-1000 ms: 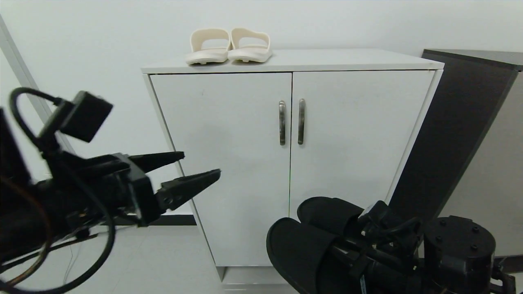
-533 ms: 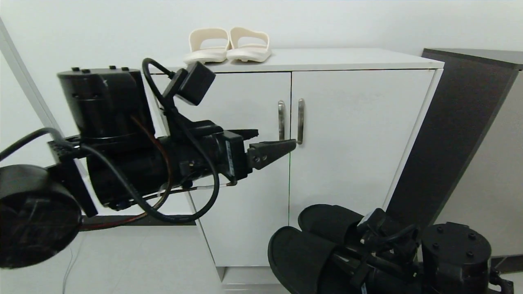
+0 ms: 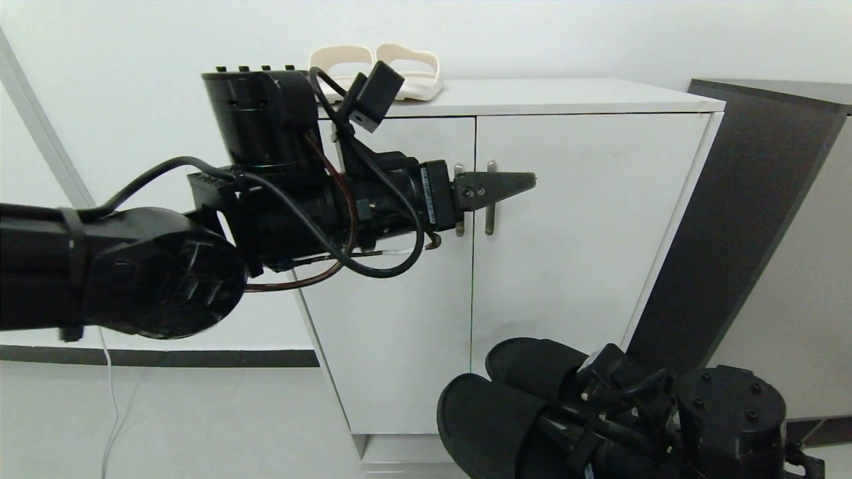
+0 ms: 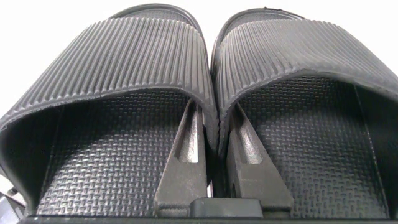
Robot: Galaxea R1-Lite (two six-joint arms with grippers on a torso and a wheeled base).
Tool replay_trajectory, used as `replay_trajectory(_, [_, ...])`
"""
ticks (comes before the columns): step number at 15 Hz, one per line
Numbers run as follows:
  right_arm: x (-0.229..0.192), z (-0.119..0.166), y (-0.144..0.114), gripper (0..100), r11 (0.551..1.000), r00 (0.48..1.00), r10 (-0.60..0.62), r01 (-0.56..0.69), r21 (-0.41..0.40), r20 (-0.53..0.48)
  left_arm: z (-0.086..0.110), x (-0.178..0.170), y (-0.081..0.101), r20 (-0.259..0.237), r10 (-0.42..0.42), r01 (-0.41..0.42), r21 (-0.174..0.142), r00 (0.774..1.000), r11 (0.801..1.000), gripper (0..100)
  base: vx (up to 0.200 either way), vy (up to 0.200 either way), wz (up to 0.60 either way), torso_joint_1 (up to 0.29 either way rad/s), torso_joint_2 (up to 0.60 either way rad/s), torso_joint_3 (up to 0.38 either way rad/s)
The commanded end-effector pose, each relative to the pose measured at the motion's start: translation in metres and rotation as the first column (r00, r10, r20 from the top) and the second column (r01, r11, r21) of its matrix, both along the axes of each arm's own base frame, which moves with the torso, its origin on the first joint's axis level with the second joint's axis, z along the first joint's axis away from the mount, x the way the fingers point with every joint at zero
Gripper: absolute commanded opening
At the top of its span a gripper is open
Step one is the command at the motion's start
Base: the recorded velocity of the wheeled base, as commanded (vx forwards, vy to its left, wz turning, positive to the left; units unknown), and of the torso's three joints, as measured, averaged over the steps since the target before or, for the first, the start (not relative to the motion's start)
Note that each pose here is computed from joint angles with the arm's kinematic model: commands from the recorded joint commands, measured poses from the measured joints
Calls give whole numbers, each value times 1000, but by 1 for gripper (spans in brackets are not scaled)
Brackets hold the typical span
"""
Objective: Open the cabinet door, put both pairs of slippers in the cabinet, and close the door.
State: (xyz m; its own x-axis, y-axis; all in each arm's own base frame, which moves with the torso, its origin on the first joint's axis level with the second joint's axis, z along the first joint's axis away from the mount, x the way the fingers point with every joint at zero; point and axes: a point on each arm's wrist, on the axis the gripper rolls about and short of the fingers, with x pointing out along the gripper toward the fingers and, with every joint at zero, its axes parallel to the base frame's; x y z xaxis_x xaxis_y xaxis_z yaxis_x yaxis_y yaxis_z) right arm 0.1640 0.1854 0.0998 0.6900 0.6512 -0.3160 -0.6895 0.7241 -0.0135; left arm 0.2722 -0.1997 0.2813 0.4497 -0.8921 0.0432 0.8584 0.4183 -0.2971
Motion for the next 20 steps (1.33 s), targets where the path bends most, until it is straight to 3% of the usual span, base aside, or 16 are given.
replay_trajectory(1, [1,-1,1,0,1000,1000,1,-1,-2,-1,-9,15,-12,-22,0,0,9,1000,1000,100,0,0,0,0,0,0])
replay_trajectory(7, [3,0,3,0,1000,1000,0,0,0,4,12,21,-29,-51,122,-120,34,991,992,100,0,0,0,0,0,0])
replay_trajectory(9, [4,-3,4,0,1000,1000,-3,3,-8,-2,10,27,-33,-63,189,-186,53,980,981,100,0,0,0,0,0,0])
replay_trajectory(14, [4,-5,4,0,1000,1000,-1,1,-14,-8,-7,39,-41,-96,214,-206,93,972,974,100,0,0,0,0,0,0])
replay_trajectory(20, [7,-6,5,0,1000,1000,-8,8,-14,-11,-15,58,-51,-93,243,-234,92,966,968,100,0,0,0,0,0,0])
